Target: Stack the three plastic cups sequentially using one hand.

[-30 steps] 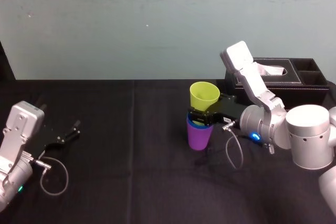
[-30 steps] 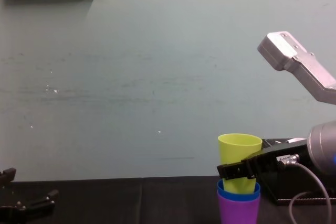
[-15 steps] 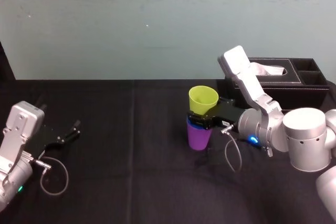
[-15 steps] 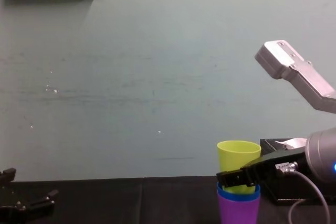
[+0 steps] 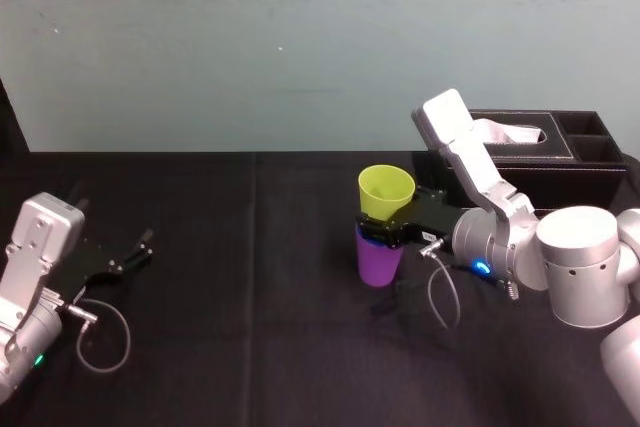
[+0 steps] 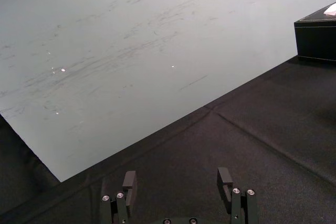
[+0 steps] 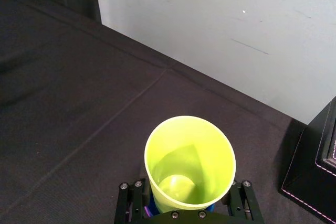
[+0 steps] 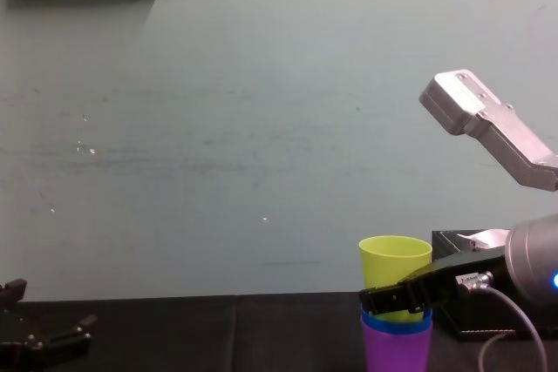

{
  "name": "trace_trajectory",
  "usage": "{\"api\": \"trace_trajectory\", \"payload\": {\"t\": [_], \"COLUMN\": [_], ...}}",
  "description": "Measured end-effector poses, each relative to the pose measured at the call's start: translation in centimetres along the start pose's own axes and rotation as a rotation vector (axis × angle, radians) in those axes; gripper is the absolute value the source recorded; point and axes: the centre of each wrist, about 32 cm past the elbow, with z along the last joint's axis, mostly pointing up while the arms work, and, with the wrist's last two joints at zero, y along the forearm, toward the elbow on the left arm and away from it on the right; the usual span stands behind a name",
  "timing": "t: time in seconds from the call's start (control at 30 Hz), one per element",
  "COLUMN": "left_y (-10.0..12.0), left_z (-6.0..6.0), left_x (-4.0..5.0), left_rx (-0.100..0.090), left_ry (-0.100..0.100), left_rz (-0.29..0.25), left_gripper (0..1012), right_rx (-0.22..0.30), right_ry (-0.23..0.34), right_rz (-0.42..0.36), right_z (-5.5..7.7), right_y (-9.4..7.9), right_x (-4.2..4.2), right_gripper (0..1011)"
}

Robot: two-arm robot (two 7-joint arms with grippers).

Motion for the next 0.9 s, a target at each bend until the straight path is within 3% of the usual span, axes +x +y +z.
{"api": "trace_trajectory", "payload": {"t": [0.23,0.33,0.47,0.9], "left_y": [0.0,0.0,0.0,0.0], "left_z": [0.0,0.0,0.0,0.0], "left_x": [0.0,0.0,0.0,0.0], "left_rx": [0.0,0.0,0.0,0.0], "left_ry": [0.0,0.0,0.0,0.0], "left_rz": [0.0,0.0,0.0,0.0], "left_gripper": [1000,1000,1000,1001], "right_rx": [0.0,0.0,0.0,0.0], "right_ry": [0.001,0.002,0.002,0.003], "right_rz": [0.0,0.0,0.0,0.0], "right_z": [0.01,0.02,0.01,0.0], "right_y": [-0.02,-0.03,-0.03,-0.05], "right_x": [0.02,0.02,0.02,0.01], "right_gripper": [809,925,1003,1003]}}
